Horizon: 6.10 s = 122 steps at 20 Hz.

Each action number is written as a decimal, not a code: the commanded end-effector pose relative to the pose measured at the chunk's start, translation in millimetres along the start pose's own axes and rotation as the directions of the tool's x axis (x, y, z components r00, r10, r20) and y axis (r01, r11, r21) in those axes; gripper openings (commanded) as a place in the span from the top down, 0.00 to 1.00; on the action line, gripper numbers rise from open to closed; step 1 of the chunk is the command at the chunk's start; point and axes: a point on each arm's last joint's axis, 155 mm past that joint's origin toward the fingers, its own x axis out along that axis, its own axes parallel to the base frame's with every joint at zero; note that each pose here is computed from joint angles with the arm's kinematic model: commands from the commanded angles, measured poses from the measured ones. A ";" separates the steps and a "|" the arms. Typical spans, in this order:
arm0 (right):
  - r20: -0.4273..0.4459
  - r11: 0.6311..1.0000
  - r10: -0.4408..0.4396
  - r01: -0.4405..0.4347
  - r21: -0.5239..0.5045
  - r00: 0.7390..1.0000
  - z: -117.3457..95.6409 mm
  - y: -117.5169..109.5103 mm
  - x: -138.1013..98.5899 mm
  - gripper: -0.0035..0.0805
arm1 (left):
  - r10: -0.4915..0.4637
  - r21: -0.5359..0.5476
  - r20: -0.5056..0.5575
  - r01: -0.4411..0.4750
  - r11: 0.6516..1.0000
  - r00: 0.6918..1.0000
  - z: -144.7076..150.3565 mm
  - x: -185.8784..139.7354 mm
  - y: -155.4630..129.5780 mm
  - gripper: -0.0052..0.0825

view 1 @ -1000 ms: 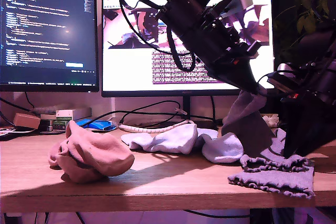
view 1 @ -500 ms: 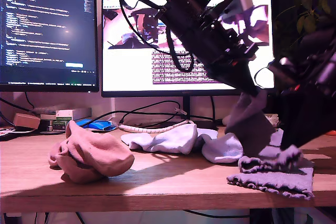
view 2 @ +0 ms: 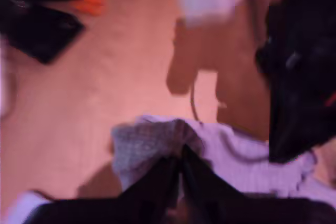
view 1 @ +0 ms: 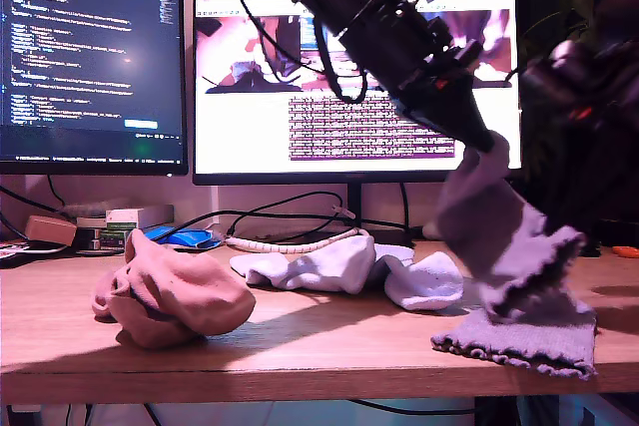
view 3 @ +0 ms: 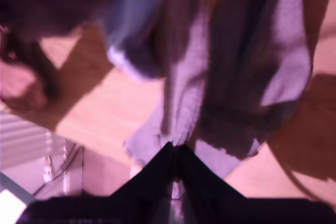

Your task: Pair up the socks based on colour and pattern, by placing them on top of one another

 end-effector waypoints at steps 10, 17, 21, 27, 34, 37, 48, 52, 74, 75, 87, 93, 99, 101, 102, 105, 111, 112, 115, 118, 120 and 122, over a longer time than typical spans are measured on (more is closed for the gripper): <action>0.022 0.986 0.093 -0.095 0.134 0.995 -64.7 -2.3 20.9 0.97 | -0.277 -0.056 0.008 0.277 0.959 0.961 -1.2 -34.0 -36.9 0.96; 0.055 0.974 0.171 -0.177 0.140 0.984 -57.8 18.1 26.6 0.97 | -0.263 -0.030 0.029 0.264 0.964 0.964 5.8 -34.0 -32.3 0.97; 0.071 0.978 0.144 -0.153 0.144 0.987 -60.1 12.4 33.4 0.97 | -0.263 -0.027 0.034 0.264 0.964 0.964 3.4 -25.7 -30.1 0.97; 0.125 0.977 0.020 -0.046 0.206 0.992 -60.9 -17.3 42.4 0.97 | -0.266 -0.024 0.046 0.267 0.963 0.963 -4.3 -2.9 -25.3 0.97; 0.138 0.967 -0.043 0.006 0.256 0.989 -58.6 -28.3 42.3 0.97 | -0.272 0.035 0.094 0.270 0.962 0.958 1.7 23.1 -29.8 0.97; 0.144 0.960 -0.062 0.019 0.280 0.988 -57.4 -28.9 43.5 0.97 | -0.259 0.067 0.129 0.252 0.965 0.957 9.2 29.1 -26.5 0.96; 0.137 0.963 -0.064 0.025 0.270 0.989 -59.8 -22.8 47.4 0.97 | -0.033 0.151 0.042 0.026 0.988 0.999 -4.8 38.4 16.9 0.64; 0.157 0.967 -0.046 0.005 0.255 0.987 -54.3 -18.8 46.7 0.97 | 0.047 0.116 -0.050 -0.041 0.992 0.998 -9.9 26.6 33.2 0.96; 0.224 0.997 0.006 0.011 -0.074 0.975 -52.7 18.0 -12.6 0.98 | -0.048 -0.265 -0.231 -0.016 0.964 0.972 -69.6 -76.5 64.3 0.96; 0.253 0.994 -0.030 0.055 -0.094 0.967 -48.8 12.9 -17.0 0.97 | -0.052 -0.296 -0.240 -0.023 0.955 0.969 -73.5 -78.0 64.6 0.96; 0.465 0.956 -0.089 0.206 -0.208 0.881 -22.6 14.5 -58.0 0.97 | -0.021 -0.102 -0.216 -0.002 0.995 0.976 -119.2 -50.1 63.3 0.96; 0.456 0.958 -0.063 0.182 -0.222 0.888 -24.4 19.5 -56.5 0.97 | 0.065 0.069 -0.095 -0.059 0.996 0.993 -100.2 -47.5 95.7 0.42; 0.464 0.957 -0.059 0.182 -0.225 0.884 -22.3 20.6 -57.4 0.97 | -0.017 0.078 -0.079 0.024 0.997 0.997 -110.7 -27.0 82.7 0.37; 0.464 0.957 -0.059 0.182 -0.225 0.884 -22.3 20.7 -57.4 0.97 | -0.045 0.077 -0.092 0.052 0.996 0.995 -120.0 -17.2 77.6 0.37; 0.464 0.957 -0.059 0.182 -0.225 0.884 -22.3 20.7 -57.4 0.97 | -0.055 0.068 -0.102 0.062 0.996 0.993 -126.4 -11.7 76.2 0.37; 0.460 0.958 -0.050 0.173 -0.230 0.887 -23.1 22.2 -56.9 0.97 | -0.069 0.058 -0.135 0.077 0.995 0.988 -142.4 0.2 73.7 0.37; 0.456 0.958 -0.039 0.162 -0.235 0.889 -23.7 24.3 -56.5 0.97 | -0.087 0.041 -0.160 0.095 0.995 0.983 -150.1 3.5 68.2 0.78; 0.456 0.958 -0.039 0.162 -0.235 0.889 -23.7 24.3 -56.5 0.97 | -0.101 0.031 -0.172 0.108 0.994 0.980 -152.7 3.2 63.8 0.90; 0.464 0.957 -0.035 0.162 -0.239 0.885 -21.5 25.4 -57.4 0.97 | -0.149 -0.006 -0.209 0.151 0.989 0.967 -158.8 0.1 48.9 0.96; 0.465 0.957 -0.034 0.163 -0.239 0.885 -21.1 25.4 -57.4 0.97 | -0.178 -0.061 -0.217 0.169 0.984 0.960 -149.3 -10.8 35.9 0.96; 0.465 0.957 -0.034 0.163 -0.239 0.885 -21.1 25.4 -57.4 0.97 | -0.194 -0.091 -0.210 0.178 0.980 0.958 -137.0 -20.1 26.2 0.96; 0.467 0.957 -0.034 0.163 -0.239 0.884 -20.7 25.6 -57.6 0.97 | -0.228 -0.117 -0.228 0.206 0.972 0.947 -132.7 -27.3 11.1 0.96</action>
